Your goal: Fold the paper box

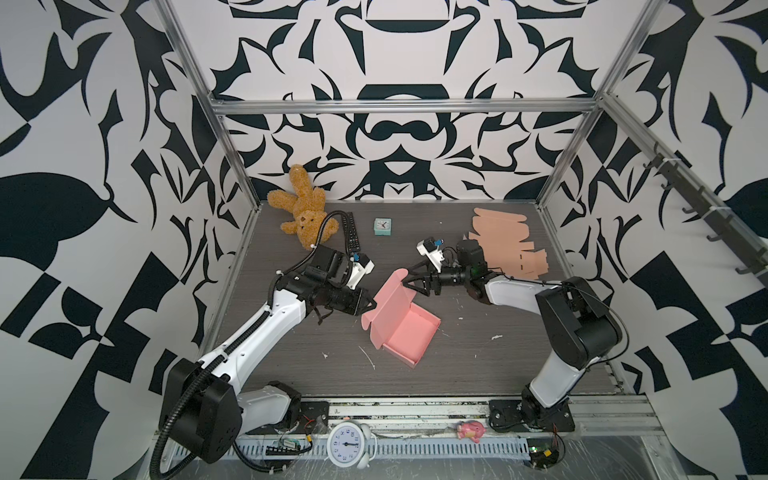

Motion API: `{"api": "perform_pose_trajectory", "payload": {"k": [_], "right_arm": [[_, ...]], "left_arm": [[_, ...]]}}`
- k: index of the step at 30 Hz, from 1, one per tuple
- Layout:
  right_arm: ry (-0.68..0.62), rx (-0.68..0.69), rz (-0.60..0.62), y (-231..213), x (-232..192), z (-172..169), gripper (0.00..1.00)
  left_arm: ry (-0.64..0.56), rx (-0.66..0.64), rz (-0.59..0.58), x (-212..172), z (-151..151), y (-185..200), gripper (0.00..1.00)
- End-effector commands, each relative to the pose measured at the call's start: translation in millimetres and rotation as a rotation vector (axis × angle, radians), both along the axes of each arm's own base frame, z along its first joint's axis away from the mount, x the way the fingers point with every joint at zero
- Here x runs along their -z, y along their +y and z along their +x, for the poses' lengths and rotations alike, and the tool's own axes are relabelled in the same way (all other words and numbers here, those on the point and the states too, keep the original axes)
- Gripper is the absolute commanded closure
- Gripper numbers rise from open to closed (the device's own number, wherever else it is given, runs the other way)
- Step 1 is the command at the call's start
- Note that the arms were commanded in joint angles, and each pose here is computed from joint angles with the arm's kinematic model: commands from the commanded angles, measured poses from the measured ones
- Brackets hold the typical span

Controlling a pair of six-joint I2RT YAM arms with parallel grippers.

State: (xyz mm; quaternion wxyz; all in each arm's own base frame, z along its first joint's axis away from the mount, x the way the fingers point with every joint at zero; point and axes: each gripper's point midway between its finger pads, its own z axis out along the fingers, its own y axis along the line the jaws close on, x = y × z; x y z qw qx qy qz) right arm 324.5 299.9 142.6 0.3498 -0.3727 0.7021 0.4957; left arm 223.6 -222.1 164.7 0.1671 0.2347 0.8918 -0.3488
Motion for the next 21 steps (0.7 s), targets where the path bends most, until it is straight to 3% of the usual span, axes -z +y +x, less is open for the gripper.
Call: {"api": "perform_pose_trajectory", "payload": {"k": [1,5,11,21], "right_arm": [[-0.038,-0.038,0.039,4.9,-16.3,0.3,0.32],[-0.015,-0.053,0.033,6.9,-9.9,0.3,0.35],[0.008,-0.066,0.002,9.9,-3.9,0.4,0.49],[0.022,-0.086,-0.035,12.2,1.0,-2.4,0.58]], "left_arm": [[-0.01,-0.005,0.037,-1.8,-0.3,6.5,0.9],[-0.021,-0.017,0.046,-2.4,4.4,7.6,0.9],[-0.033,-0.028,0.067,-1.2,7.4,10.7,0.9],[-0.043,-0.037,0.075,-3.0,12.4,12.9,0.91]]}}
